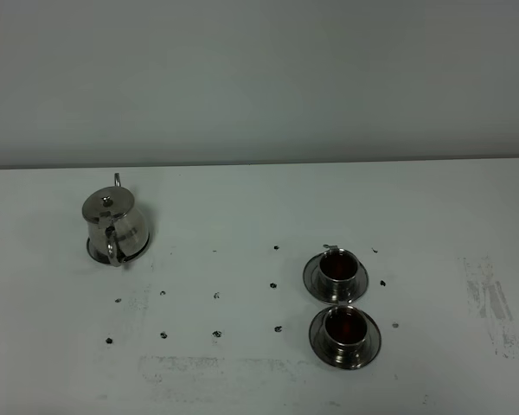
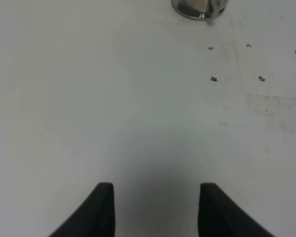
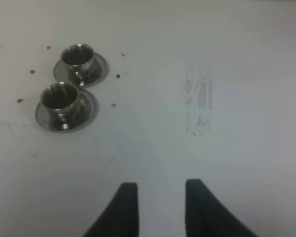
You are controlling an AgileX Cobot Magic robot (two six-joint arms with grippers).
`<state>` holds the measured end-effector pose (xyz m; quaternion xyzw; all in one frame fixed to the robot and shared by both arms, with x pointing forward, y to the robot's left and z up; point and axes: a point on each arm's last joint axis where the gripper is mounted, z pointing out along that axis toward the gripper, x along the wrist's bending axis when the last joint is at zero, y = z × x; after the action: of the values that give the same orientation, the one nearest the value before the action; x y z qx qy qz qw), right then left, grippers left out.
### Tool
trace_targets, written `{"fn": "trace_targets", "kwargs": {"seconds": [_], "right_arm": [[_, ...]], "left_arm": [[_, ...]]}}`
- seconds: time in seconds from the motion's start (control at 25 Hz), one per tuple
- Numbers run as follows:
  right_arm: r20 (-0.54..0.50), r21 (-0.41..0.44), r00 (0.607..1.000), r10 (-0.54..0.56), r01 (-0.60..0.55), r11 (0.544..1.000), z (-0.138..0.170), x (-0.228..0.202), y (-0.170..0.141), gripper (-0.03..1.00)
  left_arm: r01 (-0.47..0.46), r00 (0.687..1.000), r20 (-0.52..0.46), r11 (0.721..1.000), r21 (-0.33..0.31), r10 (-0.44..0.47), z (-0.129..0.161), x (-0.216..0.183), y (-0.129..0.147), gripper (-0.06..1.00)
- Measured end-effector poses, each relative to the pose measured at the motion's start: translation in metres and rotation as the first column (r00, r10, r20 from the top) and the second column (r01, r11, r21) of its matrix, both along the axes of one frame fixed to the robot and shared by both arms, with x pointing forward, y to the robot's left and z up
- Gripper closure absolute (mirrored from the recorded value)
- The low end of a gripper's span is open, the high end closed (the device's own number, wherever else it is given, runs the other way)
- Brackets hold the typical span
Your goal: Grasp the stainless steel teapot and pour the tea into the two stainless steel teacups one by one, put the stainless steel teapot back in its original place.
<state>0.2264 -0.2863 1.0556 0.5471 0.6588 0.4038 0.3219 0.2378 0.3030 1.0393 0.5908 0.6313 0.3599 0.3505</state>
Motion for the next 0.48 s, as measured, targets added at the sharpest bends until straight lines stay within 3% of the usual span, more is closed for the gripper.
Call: {"fn": "trace_targets", "kwargs": {"seconds": [0.48], "right_arm": [[0.000,0.000,1.000,0.000,0.000,1.000,0.0000,0.0000,0.0000,0.75]], "left_arm": [[0.000,1.000,0.000,1.000,0.000,0.000,0.0000,0.0000,0.0000,0.53]]}}
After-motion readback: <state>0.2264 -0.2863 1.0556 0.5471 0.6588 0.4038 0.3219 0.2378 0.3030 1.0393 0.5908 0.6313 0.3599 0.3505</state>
